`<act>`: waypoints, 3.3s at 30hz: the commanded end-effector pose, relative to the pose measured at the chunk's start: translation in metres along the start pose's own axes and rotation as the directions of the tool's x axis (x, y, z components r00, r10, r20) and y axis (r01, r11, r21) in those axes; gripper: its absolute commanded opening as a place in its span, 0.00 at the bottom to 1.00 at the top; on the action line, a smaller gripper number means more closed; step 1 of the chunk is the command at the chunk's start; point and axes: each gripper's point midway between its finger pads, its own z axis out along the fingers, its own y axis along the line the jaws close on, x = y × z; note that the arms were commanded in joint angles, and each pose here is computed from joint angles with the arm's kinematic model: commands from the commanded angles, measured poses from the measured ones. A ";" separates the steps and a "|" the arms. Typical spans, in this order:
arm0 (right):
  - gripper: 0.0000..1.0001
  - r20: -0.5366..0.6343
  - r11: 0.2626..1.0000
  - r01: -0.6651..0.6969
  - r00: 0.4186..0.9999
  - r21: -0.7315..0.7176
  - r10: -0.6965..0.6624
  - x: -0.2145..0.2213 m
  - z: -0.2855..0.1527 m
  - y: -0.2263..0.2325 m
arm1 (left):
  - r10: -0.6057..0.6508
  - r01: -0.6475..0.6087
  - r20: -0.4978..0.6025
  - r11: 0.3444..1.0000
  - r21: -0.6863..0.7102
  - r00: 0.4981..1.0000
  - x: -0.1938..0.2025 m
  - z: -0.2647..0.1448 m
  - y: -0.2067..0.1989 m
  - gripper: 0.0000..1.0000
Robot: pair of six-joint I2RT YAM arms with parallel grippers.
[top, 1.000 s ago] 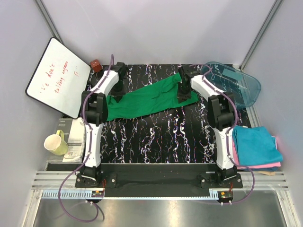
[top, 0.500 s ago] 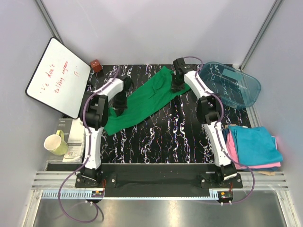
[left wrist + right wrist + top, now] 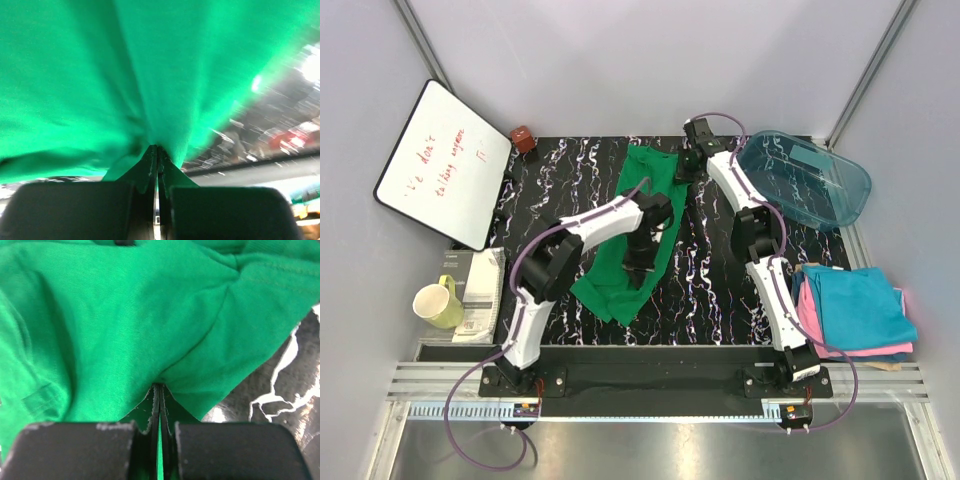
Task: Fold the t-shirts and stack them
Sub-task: Rotate the tshirt 90 degrees, then grab the bottom of the folded rectangular tshirt with both arms
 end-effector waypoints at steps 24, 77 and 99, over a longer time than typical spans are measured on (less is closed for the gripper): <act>0.00 -0.343 0.966 -0.042 0.938 -0.255 -0.050 0.133 -0.162 0.082 | -0.179 0.219 0.241 0.964 -0.152 0.954 -0.042 -0.066 0.140 0.45; 0.00 -0.585 0.823 0.481 0.775 0.302 -0.239 0.215 -0.163 -0.025 | -0.142 0.148 0.339 0.989 0.007 0.930 -0.021 -0.082 0.097 0.19; 0.37 -0.386 0.974 0.177 0.896 -0.143 -0.220 0.187 -0.174 0.085 | -0.176 0.061 0.258 0.915 0.400 0.950 0.049 -0.014 -0.045 0.45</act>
